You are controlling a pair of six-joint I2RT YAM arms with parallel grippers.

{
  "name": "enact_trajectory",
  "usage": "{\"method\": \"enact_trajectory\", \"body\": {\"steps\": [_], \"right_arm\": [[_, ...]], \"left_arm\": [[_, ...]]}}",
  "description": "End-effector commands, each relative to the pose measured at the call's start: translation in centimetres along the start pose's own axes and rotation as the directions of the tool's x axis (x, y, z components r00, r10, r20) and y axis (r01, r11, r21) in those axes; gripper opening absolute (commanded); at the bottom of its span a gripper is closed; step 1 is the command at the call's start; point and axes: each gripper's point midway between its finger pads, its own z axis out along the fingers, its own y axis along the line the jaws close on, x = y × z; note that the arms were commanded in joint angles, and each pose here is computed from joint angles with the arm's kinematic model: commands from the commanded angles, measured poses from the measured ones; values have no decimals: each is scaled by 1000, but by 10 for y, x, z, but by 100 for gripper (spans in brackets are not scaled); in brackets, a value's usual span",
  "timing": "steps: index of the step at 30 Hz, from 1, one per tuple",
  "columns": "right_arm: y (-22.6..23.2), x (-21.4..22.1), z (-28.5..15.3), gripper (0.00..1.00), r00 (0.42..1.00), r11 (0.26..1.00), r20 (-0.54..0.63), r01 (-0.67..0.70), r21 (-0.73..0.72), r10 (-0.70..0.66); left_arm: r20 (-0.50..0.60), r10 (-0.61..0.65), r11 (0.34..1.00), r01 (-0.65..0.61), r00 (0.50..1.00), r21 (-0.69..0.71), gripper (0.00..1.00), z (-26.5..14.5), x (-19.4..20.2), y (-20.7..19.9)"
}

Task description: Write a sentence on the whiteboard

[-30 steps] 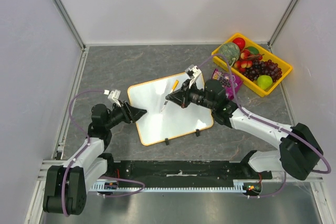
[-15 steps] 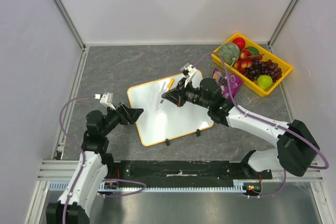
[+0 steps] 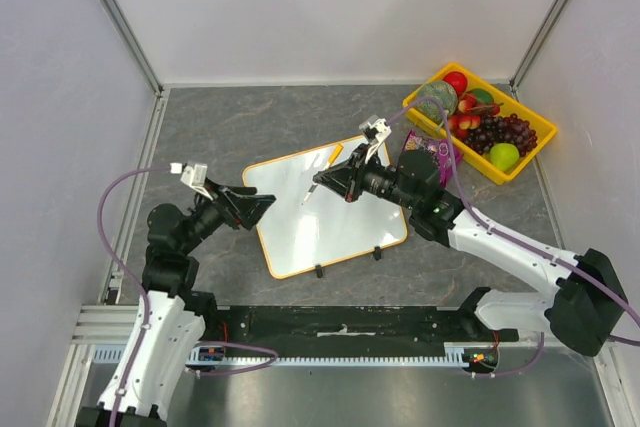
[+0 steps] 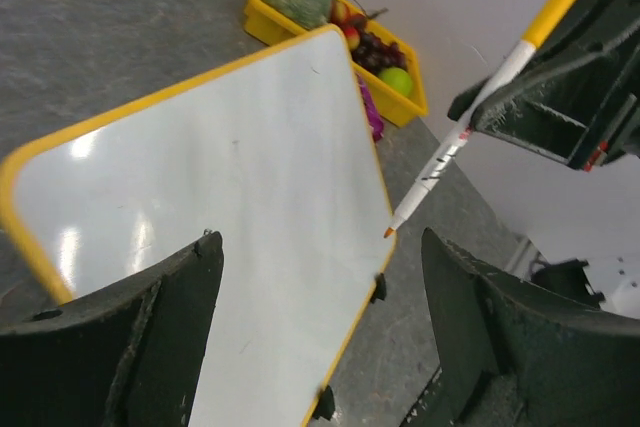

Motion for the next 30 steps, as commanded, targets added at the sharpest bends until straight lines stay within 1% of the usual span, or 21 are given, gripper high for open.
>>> {"method": "enact_trajectory", "body": {"steps": [1,4,6,8,10,13,15,18,20,23,25,27,28,29,30], "right_arm": [[20,-18,-10,0,999,998,49,-19,-55,22],[25,-17,-12,0,999,997,41,-29,-72,32],[27,-17,-13,0,999,996,36,-30,-81,33],[26,-15,-15,0,999,996,32,-38,-78,40],[27,-14,-17,0,999,996,29,-41,-80,44],[29,-15,-20,0,999,996,28,-38,-82,41],[28,-14,-22,0,999,997,28,-37,-73,39],[30,-17,-24,0,999,997,32,-33,-73,35],[31,-18,-25,0,999,997,35,-30,-76,32],[30,-18,-24,0,999,997,31,-31,-74,34],[30,-17,-24,0,999,997,27,-28,-77,30],[30,-17,-25,0,999,997,24,-22,-76,24],[31,-17,-26,4,1000,997,23,-17,-76,19],[32,-17,-27,13,1000,997,19,-7,-79,9],[34,-18,-28,29,1000,996,11,4,-87,-3]], "left_arm": [[-32,68,952,-55,997,300,86,6,-10,-64],[-47,116,922,-90,992,377,87,16,-5,-88],[-73,147,905,-104,986,412,88,26,4,-101],[-123,163,892,-94,979,442,88,38,17,-112],[-154,184,879,-93,971,468,84,48,26,-120],[-161,188,871,-89,969,483,77,59,30,-126],[-160,192,868,-91,968,487,68,63,30,-127],[-168,198,871,-95,966,482,62,66,32,-126],[-169,201,873,-98,965,478,47,67,33,-124],[-178,201,879,-97,963,466,19,67,34,-123],[-180,203,883,-100,963,458,3,65,32,-122],[-180,204,889,-106,962,445,2,63,28,-123],[-182,210,890,-111,961,442,2,61,27,-123],[-187,209,893,-110,960,437,2,59,25,-124],[-186,214,893,-115,959,435,2,58,20,-126]]}}
